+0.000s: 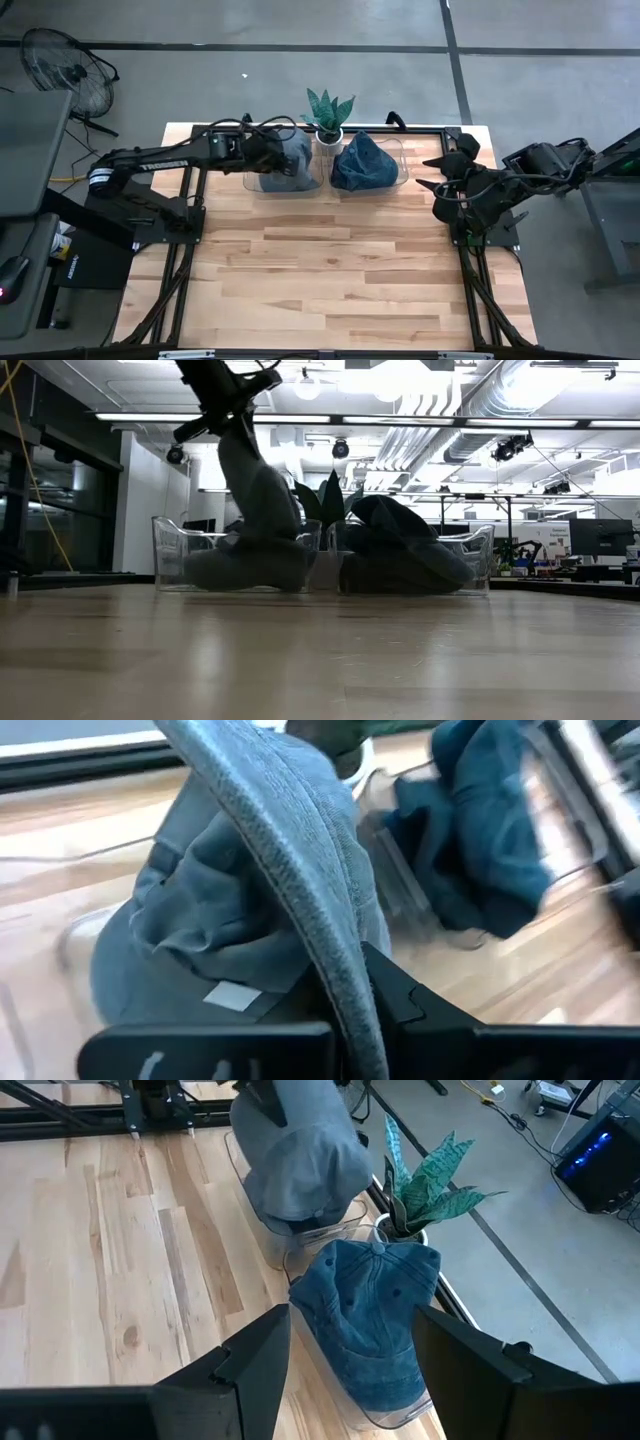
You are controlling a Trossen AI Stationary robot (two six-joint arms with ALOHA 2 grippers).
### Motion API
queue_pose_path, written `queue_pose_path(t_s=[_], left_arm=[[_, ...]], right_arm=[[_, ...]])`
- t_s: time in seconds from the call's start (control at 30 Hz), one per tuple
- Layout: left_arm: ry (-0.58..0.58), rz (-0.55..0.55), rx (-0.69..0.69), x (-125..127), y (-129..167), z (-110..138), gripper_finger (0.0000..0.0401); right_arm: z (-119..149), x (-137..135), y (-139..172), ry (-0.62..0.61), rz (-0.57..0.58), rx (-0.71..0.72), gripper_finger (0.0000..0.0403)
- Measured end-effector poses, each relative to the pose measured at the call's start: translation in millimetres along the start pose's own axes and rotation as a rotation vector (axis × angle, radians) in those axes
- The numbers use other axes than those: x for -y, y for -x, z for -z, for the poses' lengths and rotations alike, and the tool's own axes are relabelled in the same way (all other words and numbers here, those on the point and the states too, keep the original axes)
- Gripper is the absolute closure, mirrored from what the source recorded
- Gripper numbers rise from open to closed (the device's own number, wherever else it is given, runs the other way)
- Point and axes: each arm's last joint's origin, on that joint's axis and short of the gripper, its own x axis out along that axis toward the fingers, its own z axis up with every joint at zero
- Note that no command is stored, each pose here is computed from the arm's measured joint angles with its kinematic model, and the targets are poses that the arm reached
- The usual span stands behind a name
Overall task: Pick & Place hat
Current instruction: Put the gray cap into the left transparent bin
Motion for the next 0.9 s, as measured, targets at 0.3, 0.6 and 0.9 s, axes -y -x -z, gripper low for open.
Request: queue_pose_path(t_s=[0.3, 0.6, 0.9], left_arm=[[0.034, 0.06, 0.046, -5, 23, -6, 0.0396], [0.057, 0.094, 0.08, -10, 40, -9, 0.0396], [0.069, 0.081, 0.064, -3, 25, -8, 0.0396]], right_arm=[[0, 0, 0, 0.0, -0.012, -0.006, 0.0199], [0, 0, 0, 0.001, -0.006, -0.003, 0.0199], [-1, -4, -3, 0.017, 0.013, -0.008, 0.0199]])
